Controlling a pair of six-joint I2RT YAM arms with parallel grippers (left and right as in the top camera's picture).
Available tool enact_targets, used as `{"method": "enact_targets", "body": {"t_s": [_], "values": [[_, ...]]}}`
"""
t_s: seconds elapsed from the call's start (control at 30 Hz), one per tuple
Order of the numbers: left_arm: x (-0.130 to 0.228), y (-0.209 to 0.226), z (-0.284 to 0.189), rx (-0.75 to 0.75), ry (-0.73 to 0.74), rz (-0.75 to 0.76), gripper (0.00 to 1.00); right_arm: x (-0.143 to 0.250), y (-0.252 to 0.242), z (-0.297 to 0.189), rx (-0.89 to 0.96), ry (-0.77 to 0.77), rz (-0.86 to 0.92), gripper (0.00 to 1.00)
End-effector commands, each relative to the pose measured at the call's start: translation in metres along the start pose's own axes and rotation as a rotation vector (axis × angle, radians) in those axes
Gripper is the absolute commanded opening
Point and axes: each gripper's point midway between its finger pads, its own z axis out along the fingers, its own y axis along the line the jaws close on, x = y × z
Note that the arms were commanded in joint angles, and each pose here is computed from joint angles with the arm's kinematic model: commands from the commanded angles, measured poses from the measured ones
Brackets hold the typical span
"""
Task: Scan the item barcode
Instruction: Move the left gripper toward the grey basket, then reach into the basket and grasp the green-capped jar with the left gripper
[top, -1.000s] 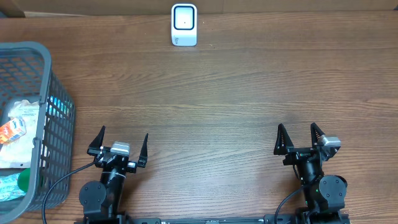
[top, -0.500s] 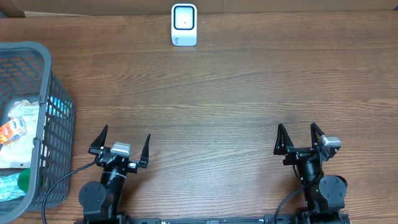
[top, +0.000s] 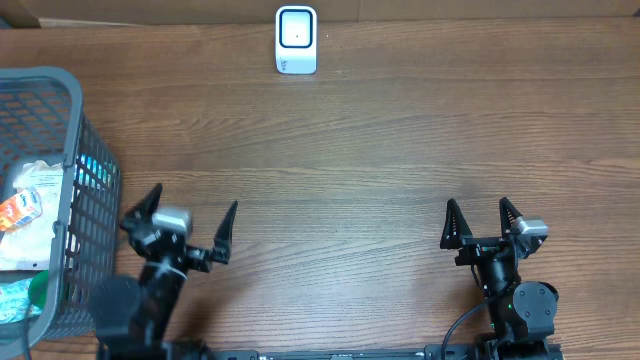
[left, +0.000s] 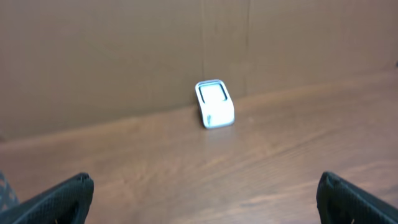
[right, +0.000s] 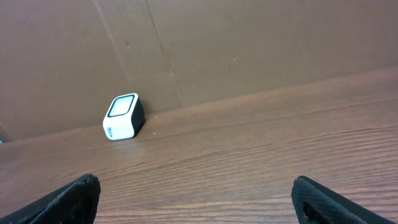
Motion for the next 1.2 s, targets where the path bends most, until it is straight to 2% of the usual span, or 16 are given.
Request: {"method": "enact_targets", "body": {"t_s": [0.0, 0.37, 0.63, 0.77, 0.97, 1.03, 1.07, 1.17], "values": [[-0.034, -0.001, 0.009, 0.044, 0.06, -0.038, 0.99, 0.001, 0.0, 0.0, -0.005, -0.006, 0.004, 1.0], [-0.085, 0.011, 0.033, 0.095, 0.532, -0.169, 1.0, 0.001, 0.0, 0.0, -0.005, -0.006, 0.004, 1.0], [-0.095, 0.019, 0.058, 0.095, 0.598, -0.264, 1.0, 0.001, 0.0, 0.0, -0.005, -0.006, 0.004, 1.0], [-0.116, 0.054, 0.051, -0.088, 0.536, -0.428, 1.0, 0.001, 0.0, 0.0, -0.005, -0.007, 0.004, 1.0], [-0.148, 0.121, 0.003, -0.388, 0.4, -0.672, 1.0, 0.001, 0.0, 0.0, -0.005, -0.006, 0.004, 1.0], [-0.141, 0.149, -0.019, -0.537, 0.381, -0.755, 1.0, 0.001, 0.0, 0.0, -0.005, -0.006, 0.004, 1.0], [-0.129, 0.172, -0.039, -0.675, 0.378, -0.822, 1.0, 0.001, 0.0, 0.0, -0.005, -0.006, 0.004, 1.0], [-0.1, 0.203, -0.071, -0.907, 0.398, -0.96, 1.0, 0.001, 0.0, 0.0, -0.005, -0.007, 0.004, 1.0]]}}
